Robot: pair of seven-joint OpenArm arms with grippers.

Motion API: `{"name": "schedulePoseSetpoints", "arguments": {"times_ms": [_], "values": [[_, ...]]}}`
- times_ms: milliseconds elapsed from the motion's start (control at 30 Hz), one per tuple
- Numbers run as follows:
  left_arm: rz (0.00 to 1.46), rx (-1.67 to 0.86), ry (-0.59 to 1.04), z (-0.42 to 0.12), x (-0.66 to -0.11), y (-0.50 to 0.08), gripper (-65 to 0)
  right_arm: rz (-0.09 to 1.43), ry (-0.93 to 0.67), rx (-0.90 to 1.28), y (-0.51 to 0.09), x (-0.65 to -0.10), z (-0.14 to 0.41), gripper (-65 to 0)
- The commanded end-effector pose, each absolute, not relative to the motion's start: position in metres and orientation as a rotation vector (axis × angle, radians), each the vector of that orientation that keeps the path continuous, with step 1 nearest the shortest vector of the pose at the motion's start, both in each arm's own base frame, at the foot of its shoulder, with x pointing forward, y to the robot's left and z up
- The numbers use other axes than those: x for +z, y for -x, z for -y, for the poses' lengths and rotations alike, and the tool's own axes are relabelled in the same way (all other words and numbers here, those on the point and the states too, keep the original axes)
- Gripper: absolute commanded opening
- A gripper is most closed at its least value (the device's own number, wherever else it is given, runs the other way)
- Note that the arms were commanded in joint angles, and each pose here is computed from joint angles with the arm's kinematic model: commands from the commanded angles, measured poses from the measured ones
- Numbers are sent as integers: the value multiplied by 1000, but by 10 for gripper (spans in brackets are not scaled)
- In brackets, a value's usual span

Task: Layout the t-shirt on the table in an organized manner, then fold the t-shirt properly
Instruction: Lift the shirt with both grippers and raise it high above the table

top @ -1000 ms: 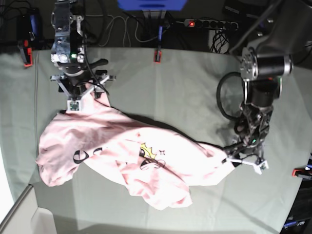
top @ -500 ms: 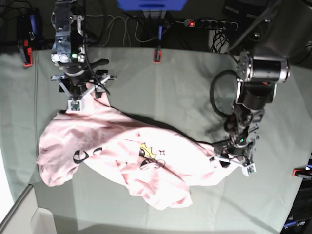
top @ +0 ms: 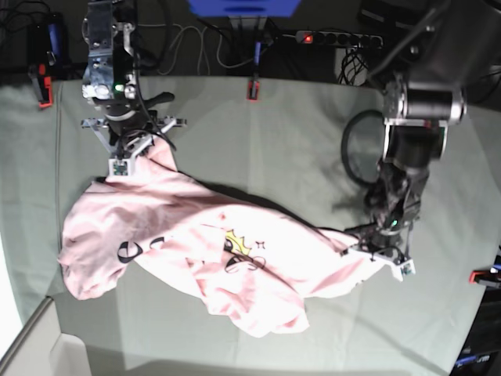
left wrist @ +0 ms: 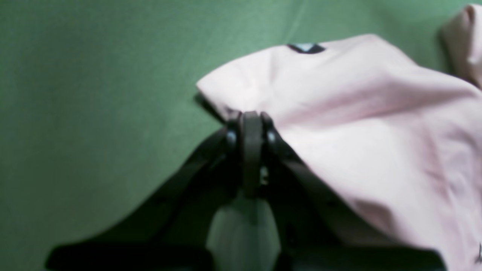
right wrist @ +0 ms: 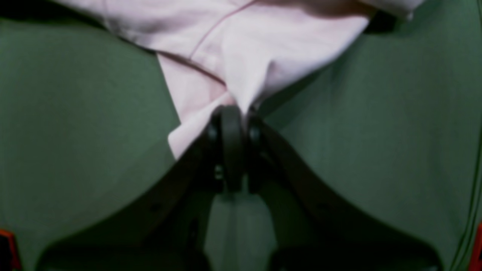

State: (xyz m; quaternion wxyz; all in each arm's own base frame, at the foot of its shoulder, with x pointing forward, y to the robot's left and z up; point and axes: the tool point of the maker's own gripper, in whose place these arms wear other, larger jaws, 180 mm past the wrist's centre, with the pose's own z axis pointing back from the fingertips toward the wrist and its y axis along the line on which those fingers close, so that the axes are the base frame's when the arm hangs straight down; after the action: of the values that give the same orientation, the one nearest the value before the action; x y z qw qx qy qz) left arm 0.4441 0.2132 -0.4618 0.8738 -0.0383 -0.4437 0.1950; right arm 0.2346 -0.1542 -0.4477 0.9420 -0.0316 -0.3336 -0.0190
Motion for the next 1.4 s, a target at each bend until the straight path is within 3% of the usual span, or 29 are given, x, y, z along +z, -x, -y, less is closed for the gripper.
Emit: {"name": "schedulePoseSetpoints", "arguments": {"times_ms": [0,267,567,767,900,1100,1367], "values": [[1019,417,91,-224,-430,-461,-650,741,72,-37,-245,-432,158,-650],[1142,381,178,-242,-376,-415,-650,936,91,-8,-234,-370,159,-650],[1413,508,89,-330,-258,-360,-650,1142,113,57,-227,-320,161,-650],[1618,503,26,-357,-146,-335,-650,1433,189,103,-240,-265,182,-650],[1707,460,3,-352,-105,-326,-650,1613,262,109,-241,-226,199,-650],[1670,466,30,-348,-118,-337,-649,1650,289,109,-241,-218,206,-650],[1272,573,250,-279,-276,-351,-635,1581,263,54,-237,-243,202,-650]]}}
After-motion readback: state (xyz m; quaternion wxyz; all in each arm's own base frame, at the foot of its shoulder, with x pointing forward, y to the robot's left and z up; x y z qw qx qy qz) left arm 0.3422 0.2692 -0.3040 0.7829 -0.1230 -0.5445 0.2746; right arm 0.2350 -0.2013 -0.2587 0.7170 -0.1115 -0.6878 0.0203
